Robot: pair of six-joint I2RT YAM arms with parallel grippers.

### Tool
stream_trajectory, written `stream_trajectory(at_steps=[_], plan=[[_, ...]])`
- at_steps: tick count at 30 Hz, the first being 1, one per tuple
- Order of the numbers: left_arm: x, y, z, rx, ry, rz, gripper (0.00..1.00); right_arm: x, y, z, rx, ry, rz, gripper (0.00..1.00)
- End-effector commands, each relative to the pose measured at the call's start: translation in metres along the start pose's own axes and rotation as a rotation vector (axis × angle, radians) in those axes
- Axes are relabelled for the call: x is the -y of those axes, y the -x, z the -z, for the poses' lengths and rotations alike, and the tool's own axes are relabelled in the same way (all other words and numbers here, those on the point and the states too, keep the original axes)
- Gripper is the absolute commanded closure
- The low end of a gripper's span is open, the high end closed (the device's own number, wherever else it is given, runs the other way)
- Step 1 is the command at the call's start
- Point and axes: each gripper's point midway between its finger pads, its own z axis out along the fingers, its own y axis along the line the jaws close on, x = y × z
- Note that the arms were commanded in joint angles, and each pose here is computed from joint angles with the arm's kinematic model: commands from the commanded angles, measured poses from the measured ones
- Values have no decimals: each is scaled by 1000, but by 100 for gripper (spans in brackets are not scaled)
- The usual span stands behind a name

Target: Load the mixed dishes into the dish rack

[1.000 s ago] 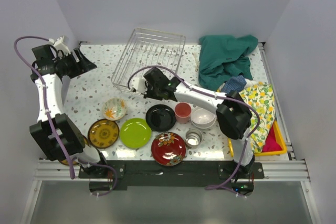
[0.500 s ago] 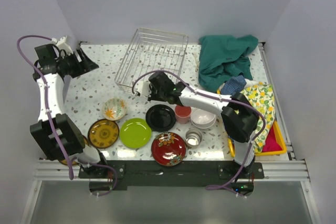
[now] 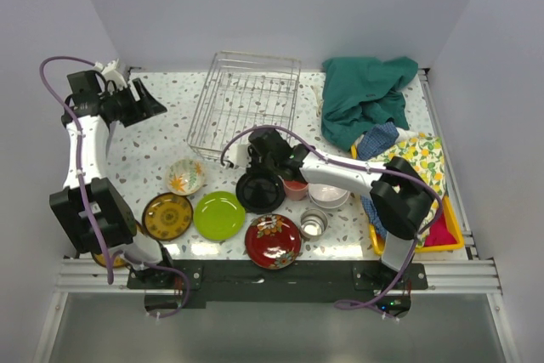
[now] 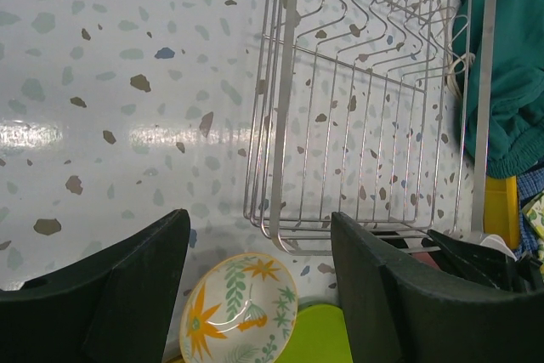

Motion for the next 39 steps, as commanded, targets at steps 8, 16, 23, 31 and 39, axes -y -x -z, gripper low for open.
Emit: stream_trajectory(at_steps=[8,16,23,31,39], plan=[[6,5,-3,12,-15,-28,28,16,10,4,-5,-44,60,100],[8,2,-7,-5,-34,-35,28,20,-4,29,-16,-25,92,77],[15,-10,-8,-60,-72,-82,27,29,-1,49,-28,-43,55,54],[-19,-82,-7,-311,-27,-186,27,34,42,79,86,54,-106,46],[-19,-100,14,-317,-29,-365,27,1,26,117,25,180,-276,44]])
